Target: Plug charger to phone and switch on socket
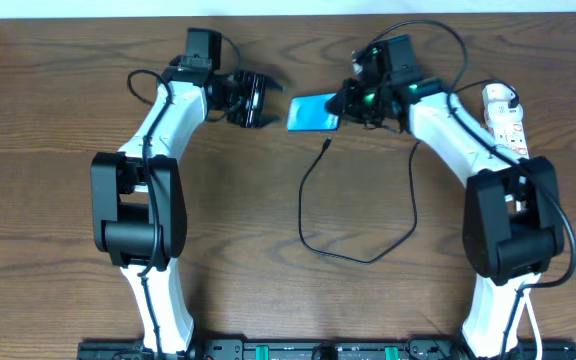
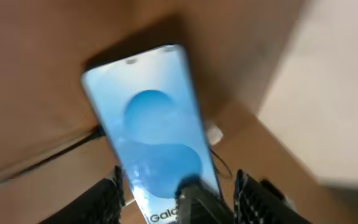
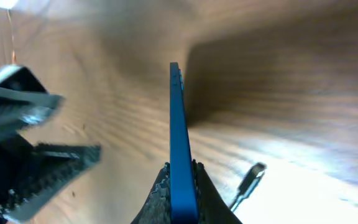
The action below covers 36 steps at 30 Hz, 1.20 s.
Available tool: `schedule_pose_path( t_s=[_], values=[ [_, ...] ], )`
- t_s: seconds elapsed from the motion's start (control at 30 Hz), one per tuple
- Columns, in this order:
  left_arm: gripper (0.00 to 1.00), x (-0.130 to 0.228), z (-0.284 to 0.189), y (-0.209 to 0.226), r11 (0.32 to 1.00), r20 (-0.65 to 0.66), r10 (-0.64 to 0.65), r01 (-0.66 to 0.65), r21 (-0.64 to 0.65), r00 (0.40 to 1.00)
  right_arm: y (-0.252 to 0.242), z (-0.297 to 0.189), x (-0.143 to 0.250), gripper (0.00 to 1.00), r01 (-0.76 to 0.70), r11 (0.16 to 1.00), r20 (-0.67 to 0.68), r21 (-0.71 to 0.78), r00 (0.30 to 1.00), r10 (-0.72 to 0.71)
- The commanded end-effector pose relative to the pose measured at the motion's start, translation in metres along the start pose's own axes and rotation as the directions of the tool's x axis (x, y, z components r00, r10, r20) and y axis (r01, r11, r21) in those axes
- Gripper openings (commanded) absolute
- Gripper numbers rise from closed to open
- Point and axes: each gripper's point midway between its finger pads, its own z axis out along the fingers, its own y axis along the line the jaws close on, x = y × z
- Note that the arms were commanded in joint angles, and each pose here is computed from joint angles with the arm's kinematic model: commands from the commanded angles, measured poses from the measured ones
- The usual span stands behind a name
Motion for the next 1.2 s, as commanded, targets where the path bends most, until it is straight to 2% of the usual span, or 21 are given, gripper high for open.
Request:
schedule_pose_path(
  t_s=[0.0,0.1,0.27,0.53,0.7,0.8,1.0,1.17],
  values=[
    [0.57,0.019,-0.011,-0.036,0.968,-0.067,0.221,-0.211,0.135,0.973,0.029,-0.04,-0.027,0.01,0.022,0.997,0.109,-0.067,0.994,-0.015],
    [0.57,0.025,-0.015,-0.059,0.927,-0.061,0.321,-0.3,0.225,0.945,0.04,-0.06,-0.045,0.01,0.02,0.993,0.171,-0.119,0.985,0.001],
    [0.56,0.026,-0.02,-0.079,0.875,-0.017,0.406,-0.383,0.295,0.914,0.057,-0.082,-0.065,0.01,-0.005,0.977,0.225,-0.211,0.973,0.054],
    [0.57,0.025,-0.021,-0.083,0.881,-0.009,0.383,-0.362,0.304,0.924,0.074,-0.092,-0.081,0.01,-0.238,0.908,0.197,-0.346,0.927,0.318],
    [0.56,0.024,-0.023,-0.092,0.881,0.001,0.36,-0.34,0.328,0.933,0.072,-0.092,-0.09,0.01,-0.49,0.778,0.154,-0.392,0.799,0.581],
    [0.56,0.026,-0.028,-0.105,0.86,0.014,0.37,-0.349,0.371,0.929,0.071,-0.087,-0.09,0.02,-0.583,0.711,0.142,-0.394,0.725,0.674],
    [0.52,0.032,-0.04,-0.13,0.808,0.048,0.396,-0.373,0.456,0.917,0.081,-0.078,-0.084,0.01,-0.641,0.656,0.132,-0.399,0.668,0.732],
    [0.52,0.035,-0.039,-0.133,0.798,0.055,0.406,-0.384,0.465,0.912,0.099,-0.076,-0.083,0.02,-0.602,0.671,0.134,-0.433,0.693,0.709]
  ],
)
